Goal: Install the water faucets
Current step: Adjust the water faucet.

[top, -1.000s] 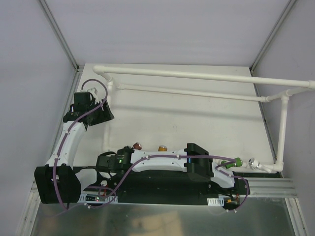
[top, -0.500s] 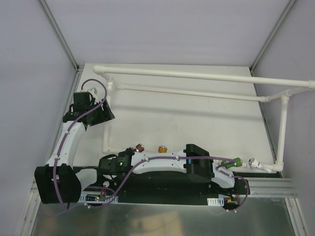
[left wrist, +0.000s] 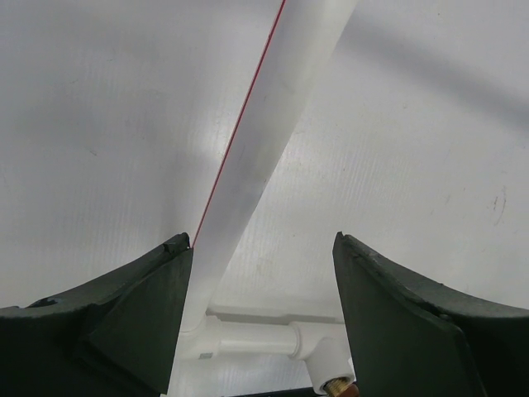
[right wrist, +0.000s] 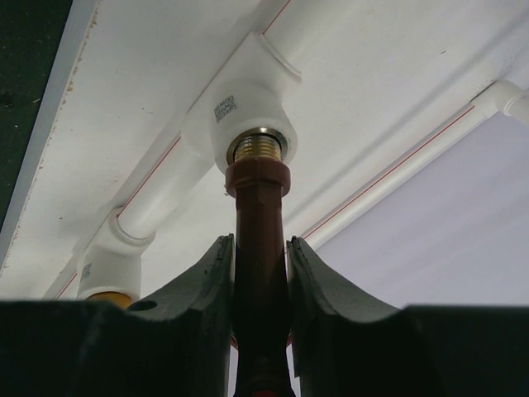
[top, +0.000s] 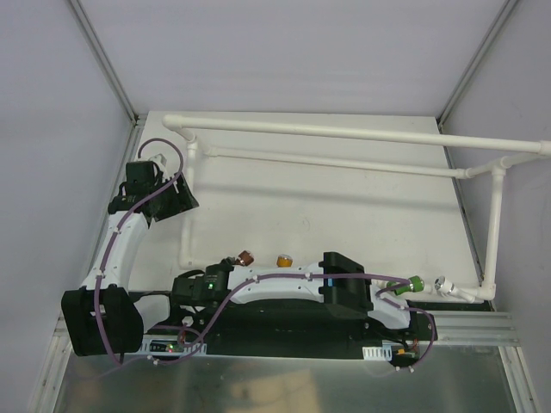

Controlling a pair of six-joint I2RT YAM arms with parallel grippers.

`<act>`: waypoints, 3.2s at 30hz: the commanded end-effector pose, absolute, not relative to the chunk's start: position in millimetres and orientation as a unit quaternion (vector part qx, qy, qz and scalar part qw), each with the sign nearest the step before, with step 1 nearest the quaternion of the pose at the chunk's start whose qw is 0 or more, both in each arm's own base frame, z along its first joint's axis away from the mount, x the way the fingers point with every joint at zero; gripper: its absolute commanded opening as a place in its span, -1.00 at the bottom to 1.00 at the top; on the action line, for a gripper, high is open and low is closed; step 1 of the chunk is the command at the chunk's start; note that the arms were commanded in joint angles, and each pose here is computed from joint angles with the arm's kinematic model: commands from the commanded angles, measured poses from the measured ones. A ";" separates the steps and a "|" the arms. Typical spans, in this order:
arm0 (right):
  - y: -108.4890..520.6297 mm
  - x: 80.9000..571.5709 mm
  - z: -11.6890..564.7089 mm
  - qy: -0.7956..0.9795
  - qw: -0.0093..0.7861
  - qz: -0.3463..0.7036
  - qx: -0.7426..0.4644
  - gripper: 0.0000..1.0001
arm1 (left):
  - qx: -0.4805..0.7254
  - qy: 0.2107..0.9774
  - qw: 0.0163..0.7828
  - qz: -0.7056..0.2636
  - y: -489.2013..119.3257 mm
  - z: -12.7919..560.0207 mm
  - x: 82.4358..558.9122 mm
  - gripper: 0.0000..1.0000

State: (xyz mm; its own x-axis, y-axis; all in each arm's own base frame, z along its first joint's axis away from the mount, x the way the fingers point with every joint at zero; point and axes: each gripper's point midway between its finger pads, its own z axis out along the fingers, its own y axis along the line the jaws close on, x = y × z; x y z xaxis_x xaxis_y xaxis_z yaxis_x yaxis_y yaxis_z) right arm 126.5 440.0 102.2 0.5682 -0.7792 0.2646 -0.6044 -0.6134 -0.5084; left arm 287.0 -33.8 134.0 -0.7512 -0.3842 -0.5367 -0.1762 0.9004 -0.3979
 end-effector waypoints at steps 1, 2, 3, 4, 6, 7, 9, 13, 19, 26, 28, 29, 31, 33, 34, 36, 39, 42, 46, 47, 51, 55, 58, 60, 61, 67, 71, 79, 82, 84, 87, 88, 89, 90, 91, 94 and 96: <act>436.0 109.8 75.6 0.390 0.133 -0.208 -0.887 -1.00 | -0.159 0.918 0.319 -0.175 -35.1 138.8 289.2 0.42; 437.7 109.4 75.1 0.390 0.134 -0.206 -0.887 -1.00 | -0.159 0.918 0.319 -0.175 -35.1 138.8 289.2 0.42; 439.5 107.8 74.9 0.391 0.136 -0.202 -0.887 -1.00 | -0.161 0.918 0.319 -0.173 -34.0 138.3 289.4 0.42; 441.4 106.9 75.2 0.391 0.138 -0.200 -0.888 -1.00 | -0.162 0.917 0.319 -0.174 -33.9 138.8 289.3 0.42; 443.1 104.4 73.8 0.390 0.138 -0.198 -0.888 -1.00 | -0.162 0.917 0.319 -0.173 -33.6 138.8 289.4 0.42; 445.1 102.6 73.5 0.389 0.141 -0.195 -0.889 -1.00 | -0.162 0.917 0.319 -0.175 -33.7 138.9 289.4 0.42; 447.5 100.6 72.6 0.391 0.144 -0.192 -0.888 -1.00 | -0.164 0.917 0.319 -0.175 -33.3 138.4 289.1 0.42; 451.2 96.9 71.8 0.392 0.147 -0.188 -0.888 -1.00 | -0.164 0.917 0.318 -0.175 -33.6 138.4 289.1 0.42; 456.6 90.3 68.0 0.393 0.150 -0.181 -0.889 -1.00 | -0.166 0.917 0.316 -0.176 -33.3 137.1 288.5 0.42; 461.7 79.4 63.9 0.408 0.149 -0.154 -0.888 -1.00 | -0.166 0.917 0.316 -0.177 -33.1 136.9 288.9 0.42; 461.0 76.6 61.7 0.414 0.145 -0.147 -0.886 -1.00 | -0.166 0.917 0.316 -0.177 -33.1 137.3 288.9 0.42; 460.1 75.0 61.5 0.418 0.142 -0.143 -0.886 -1.00 | -0.169 0.917 0.316 -0.176 -32.0 137.2 289.1 0.42; 459.0 71.7 59.9 0.425 0.137 -0.136 -0.885 -1.00 | -0.169 0.917 0.316 -0.175 -31.5 137.0 288.7 0.40; 458.2 68.6 58.4 0.433 0.131 -0.126 -0.883 -1.00 | -0.174 0.916 0.317 -0.175 -30.3 137.9 288.9 0.37; 458.4 66.2 58.0 0.435 0.130 -0.121 -0.883 -1.00 | -0.178 0.915 0.317 -0.175 -29.6 137.8 288.7 0.34; 458.1 63.8 57.1 0.445 0.126 -0.114 -0.879 -1.00 | -0.189 0.912 0.317 -0.176 -27.8 138.1 288.3 0.32; 456.7 61.2 55.0 0.454 0.121 -0.107 -0.876 -1.00 | -0.206 0.908 0.319 -0.178 -24.2 139.7 287.7 0.30; 456.9 59.8 53.6 0.466 0.120 -0.102 -0.870 -1.00 | -0.226 0.900 0.325 -0.184 -20.8 142.0 288.6 0.30; 457.0 58.0 52.7 0.487 0.117 -0.094 -0.860 -1.00 | -0.270 0.882 0.327 -0.206 -14.6 144.1 288.2 0.26; 456.7 56.9 52.4 0.491 0.116 -0.092 -0.859 -1.00 | -0.282 0.879 0.324 -0.208 -12.5 141.9 286.9 0.24; 457.9 52.8 53.7 0.514 0.114 -0.078 -0.847 -1.00 | -0.321 0.862 0.328 -0.216 -3.1 143.7 283.4 0.20; 458.0 51.2 56.0 0.538 0.113 -0.063 -0.833 -1.00 | -0.341 0.846 0.346 -0.221 3.8 152.4 281.5 0.22; 457.3 49.2 57.5 0.549 0.111 -0.055 -0.827 -1.00 | -0.347 0.840 0.354 -0.224 6.2 156.4 281.8 0.23; 455.9 48.0 56.2 0.556 0.107 -0.052 -0.823 -1.00 | -0.350 0.838 0.356 -0.222 8.5 157.0 282.7 0.23; 456.1 47.4 56.2 0.560 0.106 -0.049 -0.820 -1.00 | -0.351 0.837 0.355 -0.222 9.4 156.6 282.7 0.22; 453.4 44.2 52.5 0.576 0.098 -0.045 -0.810 -1.00 | -0.387 0.816 0.365 -0.223 23.3 157.7 285.1 0.23; 452.1 43.7 52.1 0.586 0.095 -0.040 -0.804 -1.00 | -0.427 0.782 0.371 -0.262 36.8 169.4 296.9 0.23; 450.2 46.6 48.3 0.590 0.092 -0.046 -0.801 -1.00 | -0.443 0.732 0.379 -0.354 53.6 189.0 320.5 0.19; 448.2 45.3 48.8 0.590 0.090 -0.045 -0.801 -1.00 | -0.429 0.730 0.394 -0.358 52.3 198.8 321.3 0.21; 446.7 43.6 47.9 0.590 0.088 -0.043 -0.802 -1.00 | -0.416 0.731 0.404 -0.360 50.0 206.6 320.0 0.25; 447.1 43.4 47.9 0.591 0.087 -0.041 -0.801 -1.00 | -0.406 0.731 0.419 -0.354 50.1 214.4 316.1 0.36; 447.5 43.1 48.2 0.592 0.088 -0.039 -0.801 -1.00 | -0.406 0.732 0.421 -0.350 50.7 214.7 313.5 0.40; 446.4 44.0 48.4 0.593 0.088 -0.043 -0.799 -1.00 | -0.408 0.731 0.424 -0.345 53.0 214.0 310.9 0.43; 445.3 45.5 50.2 0.593 0.091 -0.046 -0.799 -1.00 | -0.411 0.731 0.425 -0.342 54.2 214.1 309.7 0.45; 443.6 47.6 51.7 0.593 0.095 -0.051 -0.798 -1.00 | -0.409 0.731 0.426 -0.341 54.0 214.1 309.2 0.47; 443.0 54.9 62.2 0.595 0.125 -0.056 -0.792 -1.00 | -0.408 0.733 0.423 -0.341 54.2 211.4 309.6 0.48; 445.8 60.0 75.1 0.594 0.152 -0.054 -0.788 -1.00 | -0.409 0.734 0.422 -0.341 54.6 210.7 310.1 0.47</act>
State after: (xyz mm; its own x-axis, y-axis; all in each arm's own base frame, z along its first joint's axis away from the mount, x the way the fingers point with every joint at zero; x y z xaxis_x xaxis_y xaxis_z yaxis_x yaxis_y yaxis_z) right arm 103.6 441.5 96.3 0.3442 -0.9382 0.0352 -0.8302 -0.3217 -0.4553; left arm 308.9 53.0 196.2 -0.3073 -0.9046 -0.2955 -0.3628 0.3984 -0.8424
